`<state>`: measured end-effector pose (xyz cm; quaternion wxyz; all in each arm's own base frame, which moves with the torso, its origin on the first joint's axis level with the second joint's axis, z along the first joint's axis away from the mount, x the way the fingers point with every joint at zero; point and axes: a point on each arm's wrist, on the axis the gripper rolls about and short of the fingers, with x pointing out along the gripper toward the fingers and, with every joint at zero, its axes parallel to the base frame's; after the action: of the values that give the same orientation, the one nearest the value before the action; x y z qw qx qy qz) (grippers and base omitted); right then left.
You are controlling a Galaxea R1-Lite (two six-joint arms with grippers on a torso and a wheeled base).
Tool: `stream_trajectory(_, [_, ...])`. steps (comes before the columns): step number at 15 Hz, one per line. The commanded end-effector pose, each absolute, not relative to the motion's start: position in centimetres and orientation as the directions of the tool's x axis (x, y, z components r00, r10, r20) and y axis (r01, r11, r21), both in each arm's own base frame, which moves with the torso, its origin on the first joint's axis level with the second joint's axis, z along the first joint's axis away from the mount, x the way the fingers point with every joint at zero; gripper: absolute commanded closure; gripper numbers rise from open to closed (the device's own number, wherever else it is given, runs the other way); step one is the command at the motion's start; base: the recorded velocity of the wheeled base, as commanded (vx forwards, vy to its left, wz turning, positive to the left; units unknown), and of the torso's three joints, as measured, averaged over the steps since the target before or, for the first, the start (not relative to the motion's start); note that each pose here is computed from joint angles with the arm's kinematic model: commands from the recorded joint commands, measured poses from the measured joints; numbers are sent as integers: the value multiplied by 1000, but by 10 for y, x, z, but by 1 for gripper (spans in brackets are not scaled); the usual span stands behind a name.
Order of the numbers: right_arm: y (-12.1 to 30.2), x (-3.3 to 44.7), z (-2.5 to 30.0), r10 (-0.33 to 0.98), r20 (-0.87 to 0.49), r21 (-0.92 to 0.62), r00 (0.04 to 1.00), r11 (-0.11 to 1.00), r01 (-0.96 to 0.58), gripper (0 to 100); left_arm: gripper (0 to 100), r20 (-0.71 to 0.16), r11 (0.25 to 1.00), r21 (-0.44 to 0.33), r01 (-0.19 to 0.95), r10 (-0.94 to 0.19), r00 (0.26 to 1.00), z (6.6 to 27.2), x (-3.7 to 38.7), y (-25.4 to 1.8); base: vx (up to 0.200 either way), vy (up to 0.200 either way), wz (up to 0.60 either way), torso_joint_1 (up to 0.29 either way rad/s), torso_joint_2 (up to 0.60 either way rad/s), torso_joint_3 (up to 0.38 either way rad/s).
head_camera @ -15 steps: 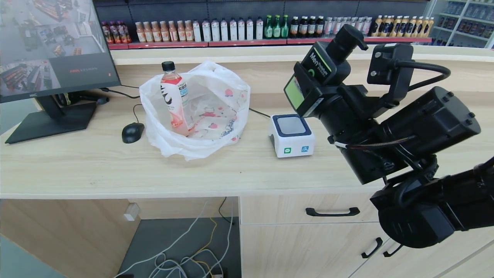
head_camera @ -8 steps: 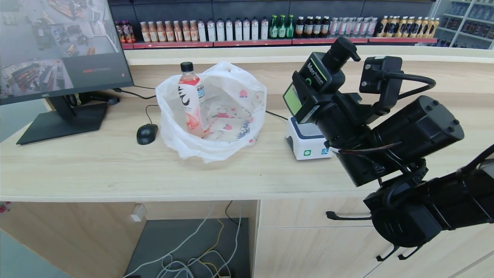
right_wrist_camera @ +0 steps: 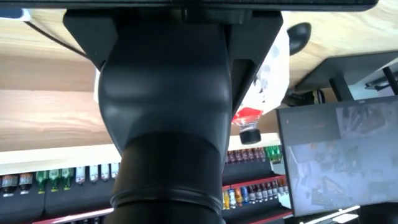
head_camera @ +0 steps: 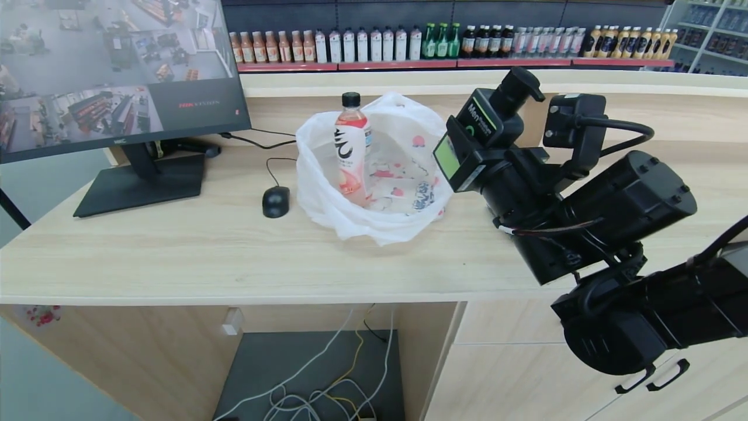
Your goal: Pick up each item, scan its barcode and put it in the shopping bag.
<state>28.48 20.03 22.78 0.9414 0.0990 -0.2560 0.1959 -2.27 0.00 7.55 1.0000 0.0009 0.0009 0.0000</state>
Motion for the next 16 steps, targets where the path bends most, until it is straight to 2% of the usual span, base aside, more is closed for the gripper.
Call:
stream_trajectory(1, [201, 285, 226, 320, 517, 86, 794, 903, -420, 100, 0, -2, 1000, 2, 0, 0, 1000, 76, -23, 0, 0, 200, 0, 2, 2, -2])
stream_trajectory(2, [201, 285, 225, 322, 512, 86, 796, 903, -420, 100, 0, -2, 1000, 2, 2, -2, 1000, 76, -23, 0, 0, 200, 0, 2, 2, 7])
stream_trajectory(8, [211, 273, 218, 368, 485, 101, 793, 878, -469, 100, 0, -2, 1000, 8, 2, -2, 1000, 76, -23, 0, 0, 0, 0, 0, 0, 0])
stream_trajectory(12, [208, 266, 225, 373, 486, 101, 790, 875, -474, 100, 0, -2, 1000, 8, 2, -2, 1000, 76, -23, 0, 0, 0, 0, 0, 0, 0])
stream_trajectory(16, [205, 280, 242, 378, 387, 79, 841, 895, -439, 100, 0, -2, 1000, 9, 2, -2, 1000, 76, -23, 0, 0, 0, 0, 0, 0, 0])
